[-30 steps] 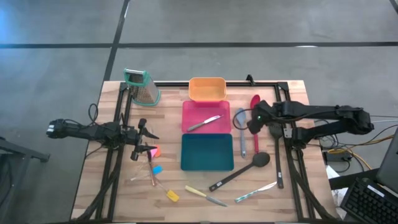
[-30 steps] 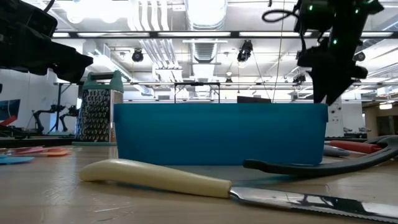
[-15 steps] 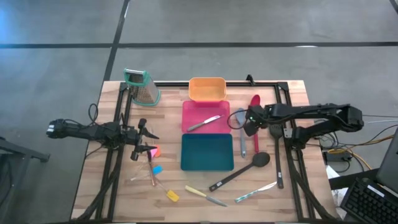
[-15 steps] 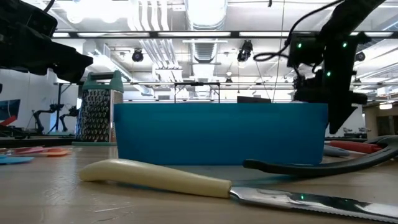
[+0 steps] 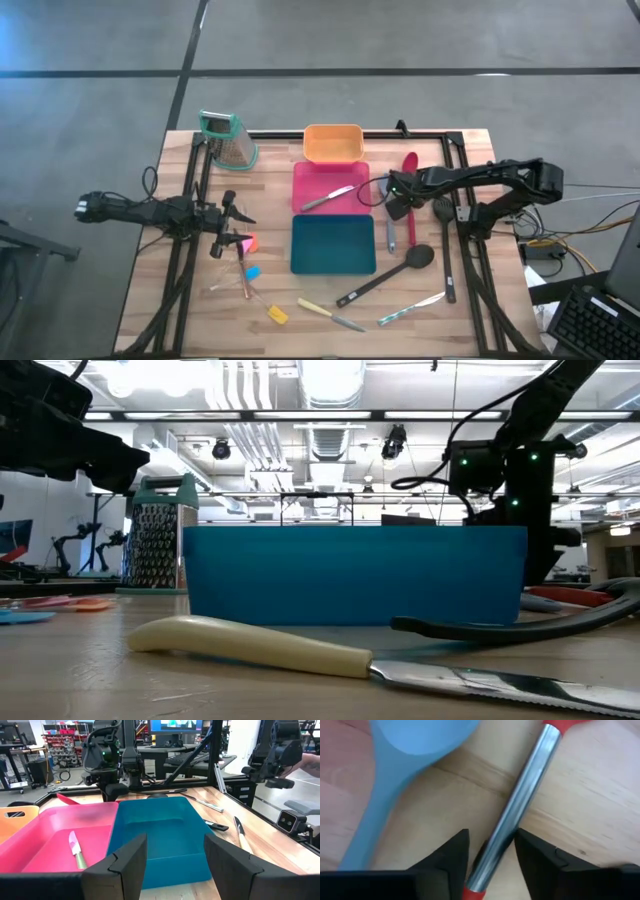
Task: Pick & Place Kitchen Items
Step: Put the red spoon into the blue bin
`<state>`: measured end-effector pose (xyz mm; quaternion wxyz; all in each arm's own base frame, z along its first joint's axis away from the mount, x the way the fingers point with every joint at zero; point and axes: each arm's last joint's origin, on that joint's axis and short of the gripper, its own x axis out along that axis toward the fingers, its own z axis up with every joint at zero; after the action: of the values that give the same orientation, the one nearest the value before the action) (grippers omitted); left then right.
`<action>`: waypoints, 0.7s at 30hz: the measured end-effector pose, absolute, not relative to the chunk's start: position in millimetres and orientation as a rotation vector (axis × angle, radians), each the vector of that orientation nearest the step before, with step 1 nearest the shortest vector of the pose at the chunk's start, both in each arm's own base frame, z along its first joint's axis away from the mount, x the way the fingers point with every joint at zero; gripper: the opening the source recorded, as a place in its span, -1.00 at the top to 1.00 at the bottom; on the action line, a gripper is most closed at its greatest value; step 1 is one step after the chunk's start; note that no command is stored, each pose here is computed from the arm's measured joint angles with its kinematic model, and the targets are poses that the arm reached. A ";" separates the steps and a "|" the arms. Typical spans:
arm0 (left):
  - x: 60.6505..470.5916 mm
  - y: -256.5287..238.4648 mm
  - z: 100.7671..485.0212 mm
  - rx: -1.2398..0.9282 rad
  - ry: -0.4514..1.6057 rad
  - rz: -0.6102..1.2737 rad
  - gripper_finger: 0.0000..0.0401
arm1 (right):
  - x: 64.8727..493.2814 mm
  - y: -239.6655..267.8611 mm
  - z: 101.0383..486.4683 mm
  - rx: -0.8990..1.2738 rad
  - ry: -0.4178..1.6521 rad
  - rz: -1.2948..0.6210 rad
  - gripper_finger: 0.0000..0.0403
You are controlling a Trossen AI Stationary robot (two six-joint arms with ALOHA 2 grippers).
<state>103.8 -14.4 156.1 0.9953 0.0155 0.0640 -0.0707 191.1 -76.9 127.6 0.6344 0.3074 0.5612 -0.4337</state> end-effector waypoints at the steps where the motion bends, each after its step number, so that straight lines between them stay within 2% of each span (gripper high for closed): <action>1: 103.8 -14.4 156.1 0.031 0.128 -0.141 -0.01 | 191.6 -77.1 128.0 0.703 1.279 -0.990 0.32; 6: 103.8 -14.4 156.1 0.031 0.129 -0.142 -0.01 | 190.6 -77.8 136.7 0.730 1.210 -1.014 0.63; 9: 103.8 -14.4 156.1 0.031 0.129 -0.142 -0.01 | 188.2 -78.6 144.4 0.672 1.173 -1.008 0.76; 15: 103.8 -14.4 156.1 0.031 0.129 -0.141 -0.01 | 177.5 -76.5 167.0 0.624 1.071 -1.044 0.79; 21: 103.8 -14.4 156.1 0.031 0.129 -0.141 -0.01 | 165.9 -71.9 196.3 0.609 0.908 -0.978 0.79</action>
<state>103.8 -14.4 156.1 0.9953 0.0154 0.0642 -0.0705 165.9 -71.9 196.3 0.7429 0.2777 0.4142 -0.4465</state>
